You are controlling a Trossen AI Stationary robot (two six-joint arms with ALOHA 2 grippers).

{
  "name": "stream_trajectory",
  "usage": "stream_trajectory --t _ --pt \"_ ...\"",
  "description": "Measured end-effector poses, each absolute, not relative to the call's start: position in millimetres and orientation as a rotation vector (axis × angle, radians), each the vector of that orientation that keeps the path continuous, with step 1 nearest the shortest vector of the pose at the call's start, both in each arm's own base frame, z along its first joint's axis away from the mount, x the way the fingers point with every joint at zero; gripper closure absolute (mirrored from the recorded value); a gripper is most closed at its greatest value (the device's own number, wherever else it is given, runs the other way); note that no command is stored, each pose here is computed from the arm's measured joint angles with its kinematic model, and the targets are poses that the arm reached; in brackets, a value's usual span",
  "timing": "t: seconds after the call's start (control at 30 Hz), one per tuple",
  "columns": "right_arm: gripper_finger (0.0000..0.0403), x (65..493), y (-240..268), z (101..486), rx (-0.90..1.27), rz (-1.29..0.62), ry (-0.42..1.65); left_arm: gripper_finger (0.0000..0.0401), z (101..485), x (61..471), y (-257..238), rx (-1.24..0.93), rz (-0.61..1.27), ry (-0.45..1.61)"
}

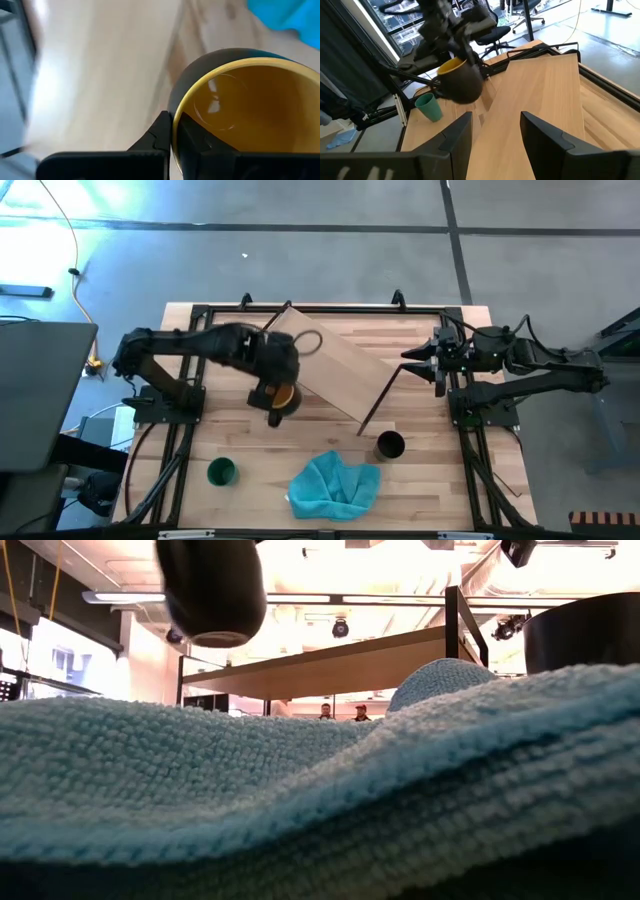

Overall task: Stack small to large cups/mugs on shelf
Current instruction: Put the black mug on the shelf

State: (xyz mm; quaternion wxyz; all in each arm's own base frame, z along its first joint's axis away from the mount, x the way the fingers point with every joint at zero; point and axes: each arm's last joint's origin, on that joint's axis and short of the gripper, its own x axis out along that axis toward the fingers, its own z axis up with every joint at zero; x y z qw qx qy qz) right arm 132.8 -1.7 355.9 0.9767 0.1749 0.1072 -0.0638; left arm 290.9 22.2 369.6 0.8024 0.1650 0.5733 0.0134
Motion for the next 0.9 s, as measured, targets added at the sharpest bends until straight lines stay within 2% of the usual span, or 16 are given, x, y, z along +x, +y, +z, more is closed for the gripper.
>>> stream_trajectory --t 0.57,0.9 --pt "0.0245 135 -2 355 0.457 -0.142 0.218 0.0401 384 274 107 0.527 0.087 1.259" --pt "0.0245 154 -2 346 0.453 -0.157 0.283 0.0401 386 271 131 0.595 0.074 1.221"
